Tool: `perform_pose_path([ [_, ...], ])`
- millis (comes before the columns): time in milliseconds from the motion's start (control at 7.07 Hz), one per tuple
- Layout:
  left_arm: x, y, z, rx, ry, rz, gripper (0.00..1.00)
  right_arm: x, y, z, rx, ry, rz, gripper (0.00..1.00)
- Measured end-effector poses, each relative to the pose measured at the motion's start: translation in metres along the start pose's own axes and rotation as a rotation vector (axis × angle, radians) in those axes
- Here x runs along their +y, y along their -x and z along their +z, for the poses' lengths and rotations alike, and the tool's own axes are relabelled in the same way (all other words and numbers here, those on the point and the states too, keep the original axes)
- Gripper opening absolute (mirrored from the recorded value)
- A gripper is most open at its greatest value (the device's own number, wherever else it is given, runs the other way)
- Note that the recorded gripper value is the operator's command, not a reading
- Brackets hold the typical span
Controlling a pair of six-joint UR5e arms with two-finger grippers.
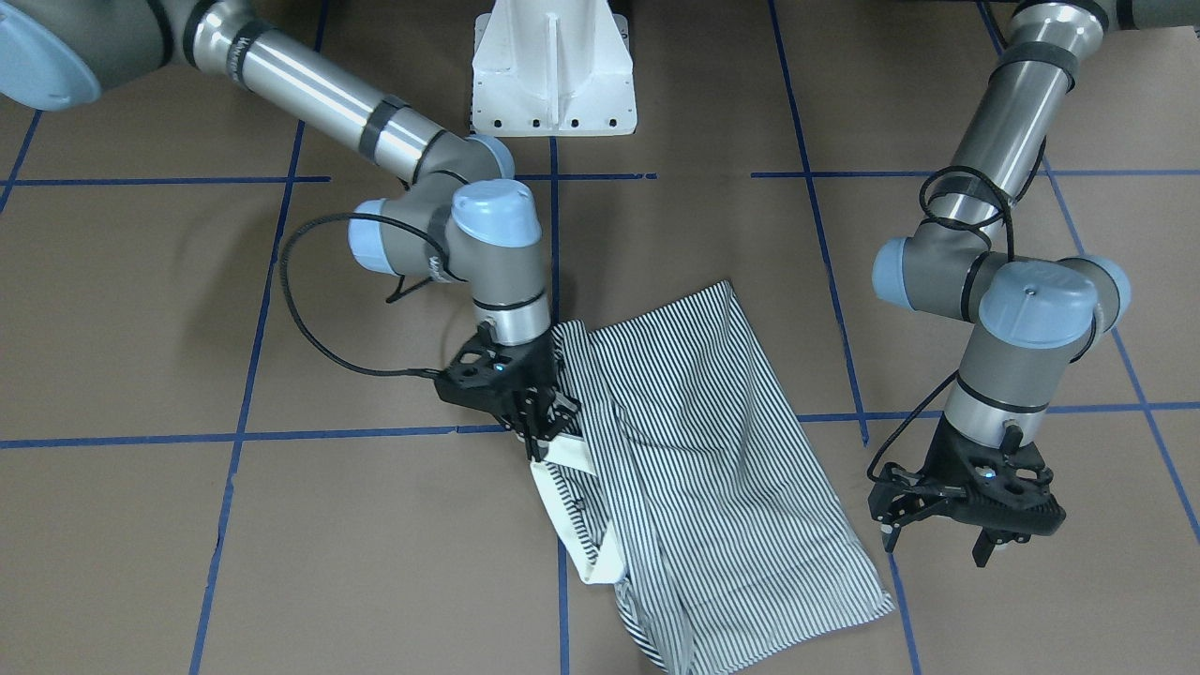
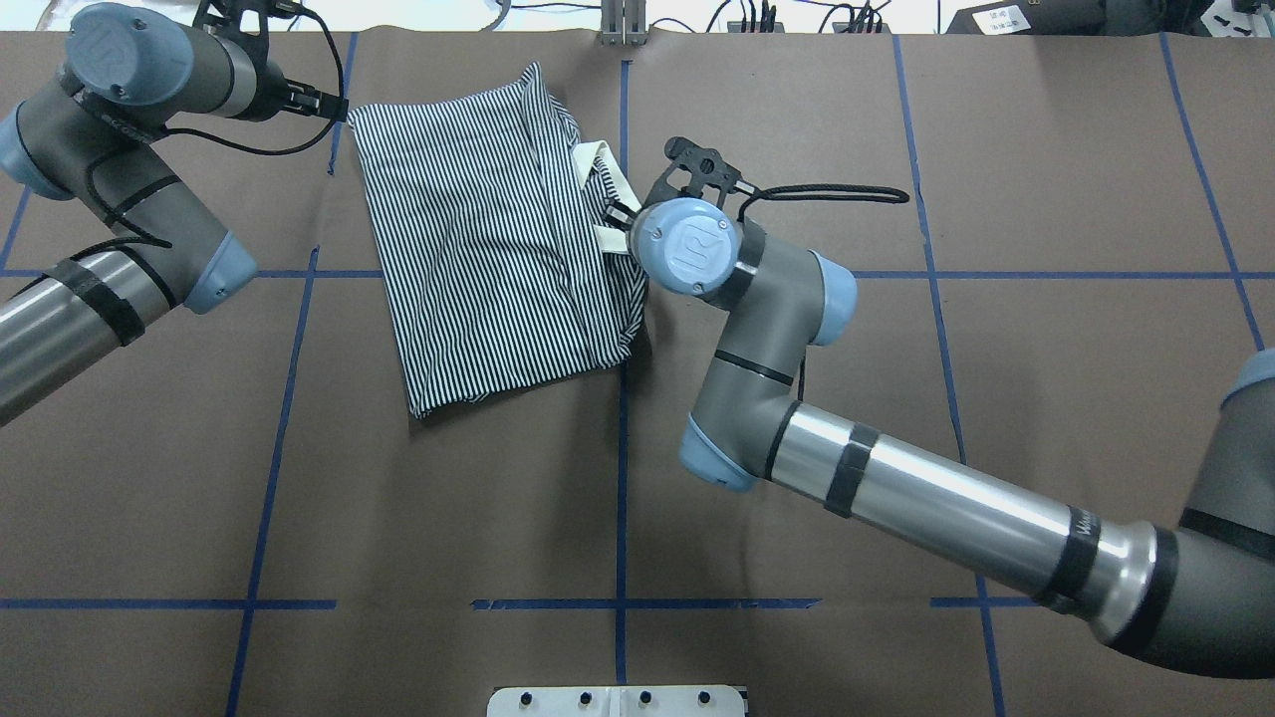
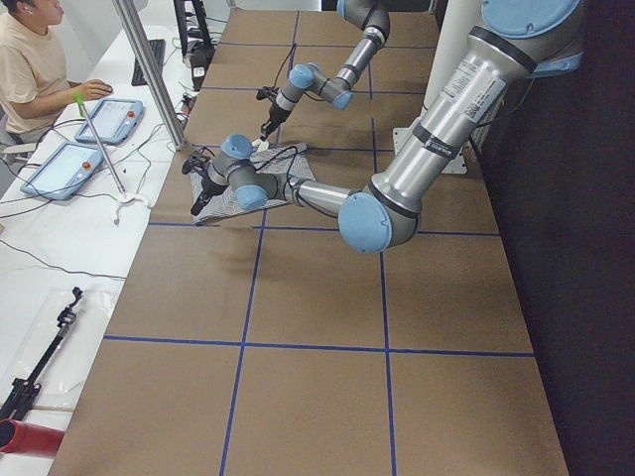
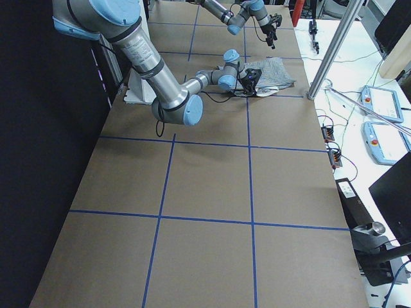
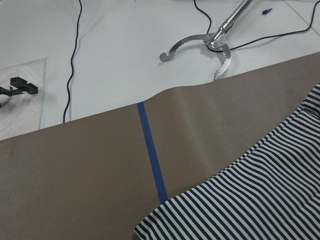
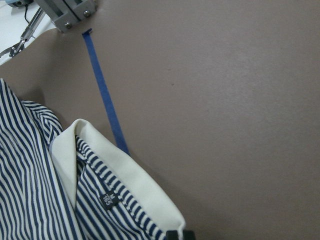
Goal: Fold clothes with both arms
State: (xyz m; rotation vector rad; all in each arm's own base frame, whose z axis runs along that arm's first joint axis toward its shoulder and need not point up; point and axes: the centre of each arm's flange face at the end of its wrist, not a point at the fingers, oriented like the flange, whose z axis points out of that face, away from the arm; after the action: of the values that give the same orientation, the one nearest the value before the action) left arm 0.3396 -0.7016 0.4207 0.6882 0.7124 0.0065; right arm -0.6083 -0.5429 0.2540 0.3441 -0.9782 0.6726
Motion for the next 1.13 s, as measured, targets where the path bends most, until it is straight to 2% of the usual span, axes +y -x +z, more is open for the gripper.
perform_pose_path([
  [708,0.003,-0.006,-0.004,0.012,-0.004,0.002,1.0,0.04,-0.146,-0.066,-0.028,0.022,-0.053,0.0],
  [849,0.004,-0.007,-0.004,0.013,-0.003,0.003,1.0,0.04,-0.166,-0.075,-0.023,0.024,-0.06,0.22],
  [991,0.005,-0.008,-0.003,0.014,-0.002,0.003,1.0,0.04,-0.184,-0.081,-0.012,0.026,-0.067,0.99],
  [1132,0.005,-0.009,-0.003,0.016,-0.001,0.004,1.0,0.043,-0.195,-0.084,-0.003,0.026,-0.087,1.0],
])
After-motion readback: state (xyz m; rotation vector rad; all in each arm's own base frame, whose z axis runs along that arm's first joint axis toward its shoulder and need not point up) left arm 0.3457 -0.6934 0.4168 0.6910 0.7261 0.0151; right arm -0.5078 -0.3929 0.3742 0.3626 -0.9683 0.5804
